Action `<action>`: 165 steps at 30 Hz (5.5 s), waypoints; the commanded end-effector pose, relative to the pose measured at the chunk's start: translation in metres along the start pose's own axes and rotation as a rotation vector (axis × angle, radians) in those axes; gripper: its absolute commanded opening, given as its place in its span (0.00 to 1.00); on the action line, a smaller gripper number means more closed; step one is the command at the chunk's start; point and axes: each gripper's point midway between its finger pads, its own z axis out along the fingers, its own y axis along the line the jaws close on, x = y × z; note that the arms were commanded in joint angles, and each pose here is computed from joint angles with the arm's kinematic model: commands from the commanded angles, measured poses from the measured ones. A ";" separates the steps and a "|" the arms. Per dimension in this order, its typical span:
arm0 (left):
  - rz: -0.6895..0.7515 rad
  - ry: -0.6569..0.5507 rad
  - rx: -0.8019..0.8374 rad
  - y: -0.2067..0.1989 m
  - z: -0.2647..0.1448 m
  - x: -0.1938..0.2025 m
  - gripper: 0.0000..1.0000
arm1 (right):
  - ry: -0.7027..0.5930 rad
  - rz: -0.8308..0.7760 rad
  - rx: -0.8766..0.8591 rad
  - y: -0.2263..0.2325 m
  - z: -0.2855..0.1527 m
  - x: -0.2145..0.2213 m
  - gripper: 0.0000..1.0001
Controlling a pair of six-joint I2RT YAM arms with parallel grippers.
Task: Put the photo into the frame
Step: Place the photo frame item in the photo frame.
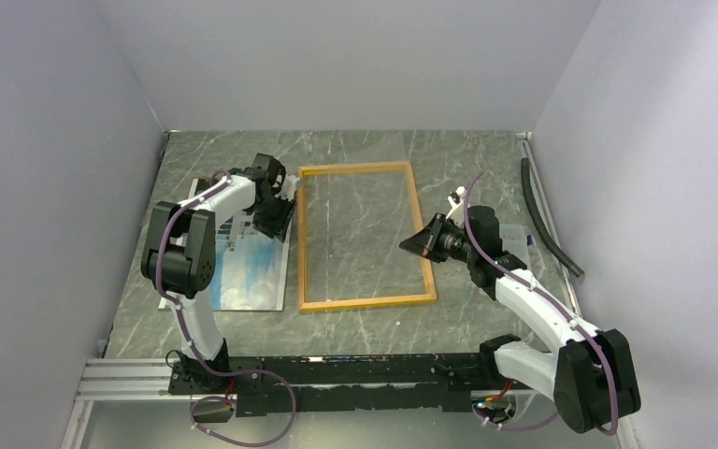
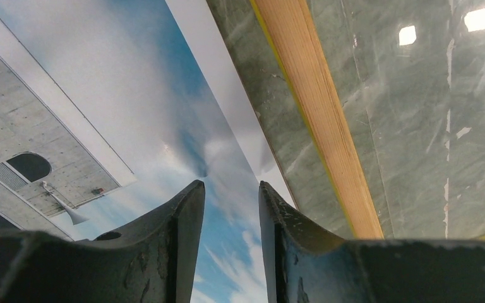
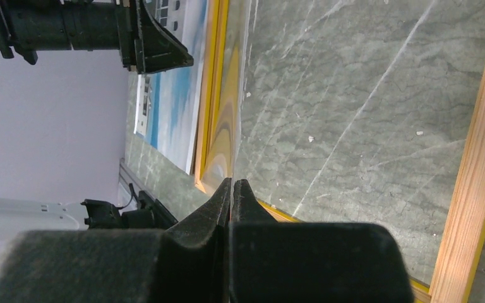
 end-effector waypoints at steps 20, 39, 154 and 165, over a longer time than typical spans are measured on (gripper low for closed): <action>0.000 -0.080 0.002 -0.005 -0.024 -0.023 0.87 | -0.071 -0.125 -0.119 0.041 -0.014 -0.019 0.00; -0.008 -0.064 0.040 -0.010 -0.011 -0.028 0.43 | -0.051 -0.179 -0.215 0.066 -0.017 -0.018 0.00; -0.019 -0.088 0.239 -0.028 0.019 -0.012 0.30 | -0.011 -0.079 0.043 0.007 0.005 -0.025 0.64; -0.006 -0.101 0.231 -0.027 0.014 -0.014 0.29 | 0.033 -0.122 0.078 0.002 0.010 -0.043 0.79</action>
